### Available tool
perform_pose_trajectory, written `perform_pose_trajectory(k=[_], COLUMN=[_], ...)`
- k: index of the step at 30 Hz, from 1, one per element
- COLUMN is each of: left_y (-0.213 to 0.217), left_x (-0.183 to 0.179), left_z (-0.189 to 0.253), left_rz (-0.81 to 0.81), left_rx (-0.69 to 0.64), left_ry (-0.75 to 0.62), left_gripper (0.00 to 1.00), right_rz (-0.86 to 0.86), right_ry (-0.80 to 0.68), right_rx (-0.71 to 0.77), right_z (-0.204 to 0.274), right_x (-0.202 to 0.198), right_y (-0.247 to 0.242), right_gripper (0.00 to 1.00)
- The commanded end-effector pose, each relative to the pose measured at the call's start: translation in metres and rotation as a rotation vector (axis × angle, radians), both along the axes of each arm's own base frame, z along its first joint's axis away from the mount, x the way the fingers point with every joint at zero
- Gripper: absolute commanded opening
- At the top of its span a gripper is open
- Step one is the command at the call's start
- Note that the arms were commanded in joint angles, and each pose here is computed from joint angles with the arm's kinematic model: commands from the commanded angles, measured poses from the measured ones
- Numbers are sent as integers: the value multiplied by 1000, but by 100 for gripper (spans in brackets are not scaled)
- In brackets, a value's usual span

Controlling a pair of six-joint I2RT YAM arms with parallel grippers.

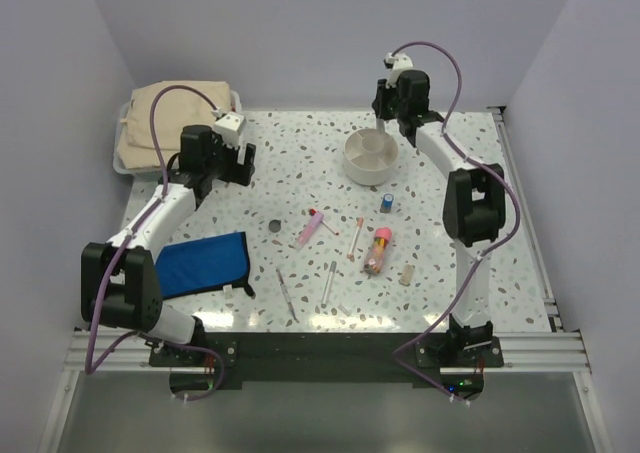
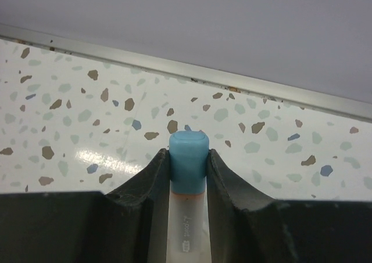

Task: Sort the stationery into containers
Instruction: Place the stationery in the storage box.

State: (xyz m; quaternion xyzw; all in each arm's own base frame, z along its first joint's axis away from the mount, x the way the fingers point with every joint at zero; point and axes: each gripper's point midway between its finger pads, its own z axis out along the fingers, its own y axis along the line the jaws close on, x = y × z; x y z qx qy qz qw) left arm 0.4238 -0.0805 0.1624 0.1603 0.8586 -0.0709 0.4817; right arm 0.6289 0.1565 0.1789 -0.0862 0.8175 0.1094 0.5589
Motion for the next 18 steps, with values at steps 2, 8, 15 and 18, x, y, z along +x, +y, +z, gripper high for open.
perform_pose_trajectory(k=[2, 8, 15, 18], left_y=[-2, 0, 1, 0], left_x=[13, 15, 12, 10], left_z=[17, 16, 11, 9], left_rz=[-5, -2, 2, -2], left_rx=[16, 25, 31, 23], left_ry=[-56, -55, -55, -55], left_gripper=[89, 89, 89, 89], right_rz=[8, 24, 39, 36], right_ry=[-74, -49, -65, -51], right_rx=[41, 34, 43, 35], right_z=[17, 7, 38, 43], right_x=[17, 13, -6, -16], right_y=[7, 8, 8, 4], right_gripper=[0, 13, 47, 49])
